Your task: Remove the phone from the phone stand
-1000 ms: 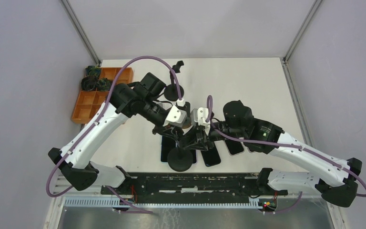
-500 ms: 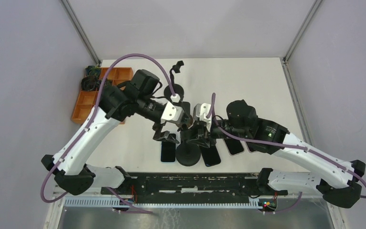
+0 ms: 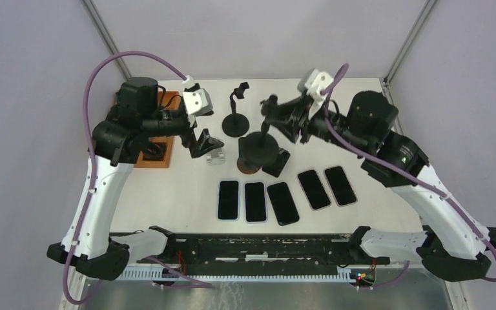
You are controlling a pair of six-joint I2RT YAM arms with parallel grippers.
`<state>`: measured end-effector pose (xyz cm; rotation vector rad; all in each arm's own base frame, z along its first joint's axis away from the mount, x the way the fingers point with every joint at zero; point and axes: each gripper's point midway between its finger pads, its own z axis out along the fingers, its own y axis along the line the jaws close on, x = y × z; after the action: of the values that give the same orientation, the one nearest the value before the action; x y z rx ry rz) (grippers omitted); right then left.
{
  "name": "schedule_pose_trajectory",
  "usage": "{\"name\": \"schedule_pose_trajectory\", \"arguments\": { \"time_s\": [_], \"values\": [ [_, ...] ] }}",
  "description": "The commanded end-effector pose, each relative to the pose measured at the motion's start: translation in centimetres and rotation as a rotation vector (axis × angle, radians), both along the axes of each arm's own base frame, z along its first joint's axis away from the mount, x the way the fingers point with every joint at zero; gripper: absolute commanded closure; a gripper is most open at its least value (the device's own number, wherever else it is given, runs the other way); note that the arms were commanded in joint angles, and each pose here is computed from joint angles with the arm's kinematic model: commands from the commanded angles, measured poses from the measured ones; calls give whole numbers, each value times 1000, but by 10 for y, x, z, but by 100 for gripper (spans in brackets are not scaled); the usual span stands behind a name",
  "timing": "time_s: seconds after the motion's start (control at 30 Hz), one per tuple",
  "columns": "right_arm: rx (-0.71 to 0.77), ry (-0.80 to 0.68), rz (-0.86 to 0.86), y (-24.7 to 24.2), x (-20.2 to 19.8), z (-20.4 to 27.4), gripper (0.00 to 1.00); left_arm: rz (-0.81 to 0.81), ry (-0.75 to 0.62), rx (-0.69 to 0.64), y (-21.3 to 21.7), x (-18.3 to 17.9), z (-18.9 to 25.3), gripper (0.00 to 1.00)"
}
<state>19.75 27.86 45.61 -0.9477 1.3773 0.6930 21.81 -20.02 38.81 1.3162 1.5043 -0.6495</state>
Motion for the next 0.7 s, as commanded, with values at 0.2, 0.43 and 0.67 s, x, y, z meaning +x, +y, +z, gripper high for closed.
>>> {"name": "schedule_pose_trajectory", "arguments": {
  "time_s": [0.2, 0.43, 0.67],
  "values": [
    [128, -70, -392, -39, 153, 47, 100, 331, 175, 45, 41, 48, -45, 0],
    [94, -29, -487, -66, 215, -9, 100, 489, 212, 176, 87, 74, -96, 0],
    [80, 3, -510, -90, 263, -59, 100, 543, 281, 197, 96, 83, -137, 0]
  ]
}}
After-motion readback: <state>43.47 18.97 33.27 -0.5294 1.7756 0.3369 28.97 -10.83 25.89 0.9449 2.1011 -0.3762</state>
